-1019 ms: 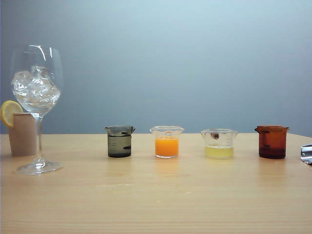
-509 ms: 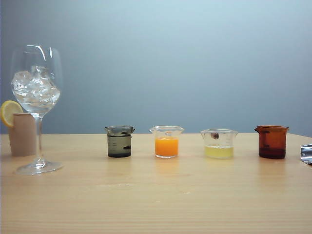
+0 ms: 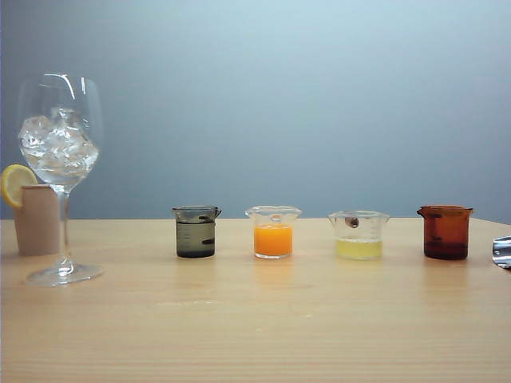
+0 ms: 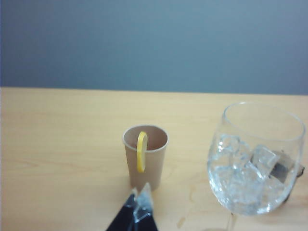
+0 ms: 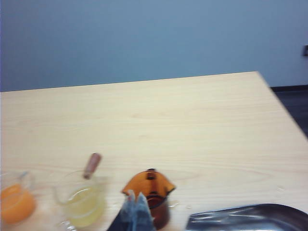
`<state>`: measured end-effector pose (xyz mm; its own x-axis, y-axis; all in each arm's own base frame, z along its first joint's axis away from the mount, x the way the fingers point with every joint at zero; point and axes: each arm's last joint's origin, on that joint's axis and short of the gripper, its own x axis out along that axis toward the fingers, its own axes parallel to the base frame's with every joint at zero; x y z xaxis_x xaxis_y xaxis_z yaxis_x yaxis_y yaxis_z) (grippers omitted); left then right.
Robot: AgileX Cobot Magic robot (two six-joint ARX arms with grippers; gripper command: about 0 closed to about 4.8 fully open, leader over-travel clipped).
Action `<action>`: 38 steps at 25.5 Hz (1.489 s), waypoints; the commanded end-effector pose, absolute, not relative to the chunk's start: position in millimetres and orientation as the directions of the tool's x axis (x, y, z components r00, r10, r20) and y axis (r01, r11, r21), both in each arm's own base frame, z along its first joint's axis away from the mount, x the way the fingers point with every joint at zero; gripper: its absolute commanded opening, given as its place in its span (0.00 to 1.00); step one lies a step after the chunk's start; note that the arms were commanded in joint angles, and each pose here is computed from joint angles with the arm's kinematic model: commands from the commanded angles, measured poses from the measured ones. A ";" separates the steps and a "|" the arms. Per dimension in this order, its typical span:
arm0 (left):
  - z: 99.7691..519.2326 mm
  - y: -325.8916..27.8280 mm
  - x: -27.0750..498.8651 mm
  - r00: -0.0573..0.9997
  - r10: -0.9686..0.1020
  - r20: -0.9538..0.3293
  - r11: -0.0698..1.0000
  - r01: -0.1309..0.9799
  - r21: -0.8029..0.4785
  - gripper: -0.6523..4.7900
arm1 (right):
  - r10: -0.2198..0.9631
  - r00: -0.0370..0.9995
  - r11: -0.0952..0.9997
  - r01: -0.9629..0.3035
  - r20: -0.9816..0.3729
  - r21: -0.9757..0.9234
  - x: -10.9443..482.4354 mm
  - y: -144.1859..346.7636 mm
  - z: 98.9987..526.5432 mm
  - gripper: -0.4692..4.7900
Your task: Pick up the ice scoop on the desk filled with ice cubes, pour the ice into the goblet, and finally put the scoop back on the table.
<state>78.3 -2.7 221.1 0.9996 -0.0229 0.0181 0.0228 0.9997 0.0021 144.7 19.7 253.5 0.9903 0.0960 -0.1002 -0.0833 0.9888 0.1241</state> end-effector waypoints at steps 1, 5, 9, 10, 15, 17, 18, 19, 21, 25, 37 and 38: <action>215.2 -2.8 83.4 0.997 -0.021 0.075 1.000 0.022 -0.020 0.11 | 0.143 0.986 0.983 -0.132 -0.084 0.130 144.2 21.1 255.8 0.07; 201.7 -3.7 88.3 0.997 -0.043 0.058 0.999 0.045 -0.019 0.11 | 0.143 0.986 0.983 -0.132 -0.085 0.130 144.2 21.1 255.7 0.07; 189.2 -5.2 92.2 0.995 -0.089 0.042 0.995 0.091 -0.039 0.11 | 0.143 0.986 0.983 -0.132 -0.085 0.129 144.2 21.1 255.7 0.07; 189.1 -5.2 92.2 0.995 -0.089 0.043 0.995 0.091 -0.038 0.11 | 0.143 0.986 0.983 -0.132 -0.085 0.130 144.2 21.1 255.7 0.07; 189.1 -5.2 91.9 0.994 -0.090 0.065 0.995 0.093 -0.038 0.11 | 0.143 0.986 0.983 -0.132 -0.085 0.130 144.2 21.1 255.7 0.07; 186.1 -5.2 93.0 0.994 -0.089 0.070 0.995 0.091 -0.037 0.11 | 0.143 0.986 0.983 -0.132 -0.085 0.129 144.2 21.1 255.7 0.07; 184.8 -5.2 93.4 0.993 -0.089 0.072 0.995 0.091 -0.037 0.11 | 0.143 0.986 0.983 -0.131 -0.086 0.130 144.2 21.1 255.6 0.07; 183.7 -5.2 93.9 0.993 -0.089 0.075 0.995 0.092 -0.036 0.11 | 0.143 0.986 0.983 -0.131 -0.086 0.129 144.2 21.1 255.6 0.07; 180.8 -5.3 95.0 0.992 -0.089 0.090 0.995 0.093 -0.033 0.11 | 0.143 0.986 0.983 -0.131 -0.086 0.129 144.2 21.1 255.6 0.07; 176.2 -4.9 96.6 0.991 -0.076 0.108 0.996 0.080 -0.029 0.11 | 0.143 0.986 0.983 -0.131 -0.087 0.129 144.2 21.1 255.5 0.07; 170.1 -1.9 97.1 0.999 0.028 0.045 0.999 -0.026 -0.037 0.12 | 0.143 0.986 0.983 -0.131 -0.087 0.130 144.2 21.1 255.5 0.07; 170.0 -1.9 97.1 0.999 0.027 0.044 0.999 -0.025 -0.037 0.12 | 0.143 0.986 0.983 -0.131 -0.087 0.130 144.2 21.1 255.5 0.07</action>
<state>97.3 -2.2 167.9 0.9993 0.0225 0.0295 -0.0214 0.9990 -0.0394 144.5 21.0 253.1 0.9846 0.1403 -0.1045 -0.1265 0.9836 0.1285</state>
